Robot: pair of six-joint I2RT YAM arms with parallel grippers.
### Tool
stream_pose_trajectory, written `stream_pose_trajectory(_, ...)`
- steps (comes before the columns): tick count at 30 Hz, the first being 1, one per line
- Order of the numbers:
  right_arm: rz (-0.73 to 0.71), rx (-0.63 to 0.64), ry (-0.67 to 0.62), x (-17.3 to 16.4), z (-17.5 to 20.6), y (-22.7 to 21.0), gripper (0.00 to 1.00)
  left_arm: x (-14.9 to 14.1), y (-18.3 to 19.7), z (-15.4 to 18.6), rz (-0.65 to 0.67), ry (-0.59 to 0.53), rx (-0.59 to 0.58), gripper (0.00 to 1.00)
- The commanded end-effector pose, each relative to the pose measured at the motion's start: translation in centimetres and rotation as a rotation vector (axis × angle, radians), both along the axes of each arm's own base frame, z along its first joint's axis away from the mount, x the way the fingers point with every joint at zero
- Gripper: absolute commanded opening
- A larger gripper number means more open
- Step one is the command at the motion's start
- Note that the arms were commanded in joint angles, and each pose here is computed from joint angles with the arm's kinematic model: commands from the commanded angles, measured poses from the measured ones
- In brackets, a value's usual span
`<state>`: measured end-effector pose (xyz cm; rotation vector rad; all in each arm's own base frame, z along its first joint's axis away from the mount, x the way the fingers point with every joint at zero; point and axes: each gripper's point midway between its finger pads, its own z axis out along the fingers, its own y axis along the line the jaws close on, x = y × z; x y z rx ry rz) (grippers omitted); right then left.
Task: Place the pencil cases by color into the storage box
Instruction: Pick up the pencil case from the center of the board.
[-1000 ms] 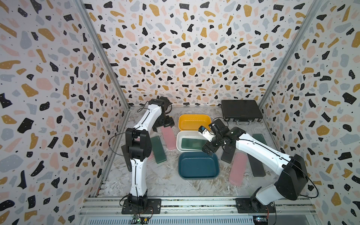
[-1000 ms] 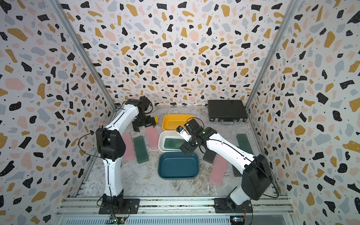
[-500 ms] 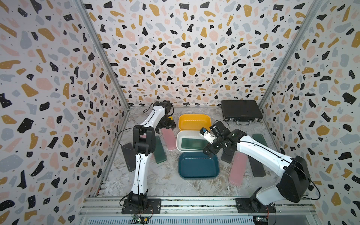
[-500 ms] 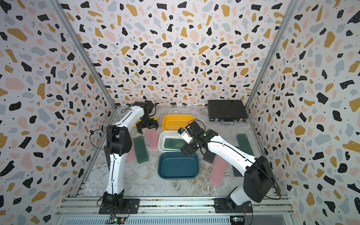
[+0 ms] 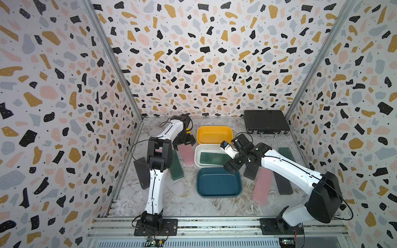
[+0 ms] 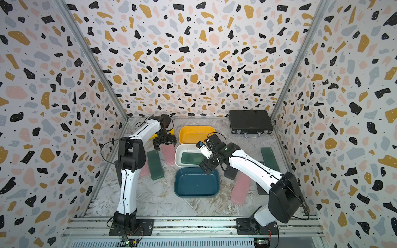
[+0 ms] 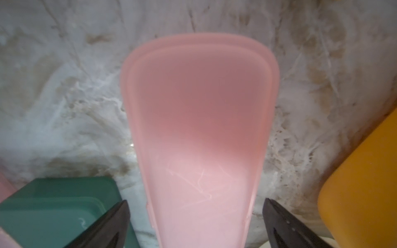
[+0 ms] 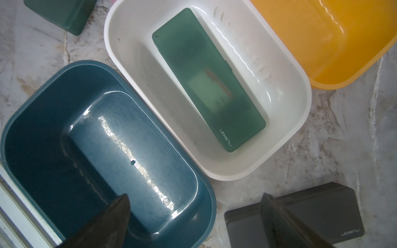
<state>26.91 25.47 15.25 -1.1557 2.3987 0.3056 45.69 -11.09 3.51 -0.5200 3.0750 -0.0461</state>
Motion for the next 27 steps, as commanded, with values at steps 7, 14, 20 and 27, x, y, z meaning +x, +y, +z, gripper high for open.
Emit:
stream_pose_trajectory(7,0.0,0.031,0.011,-0.4,0.2,0.5,1.0,-0.9,0.2,-1.4,0.01,0.025,0.013,1.0)
stream_pose_trajectory(14,-0.004,0.042,0.018,-0.5,0.3,0.6,1.0,-1.6,0.3,-2.3,0.014,0.038,0.016,1.0)
stream_pose_trajectory(20,-0.007,0.05,0.018,-0.6,0.7,0.6,0.99,-2.0,0.3,-2.5,0.018,0.026,0.007,0.88)
stream_pose_trajectory(27,-0.015,0.065,0.021,-0.7,1.1,0.6,0.99,-2.4,0.5,-2.3,0.018,0.013,0.014,0.83)
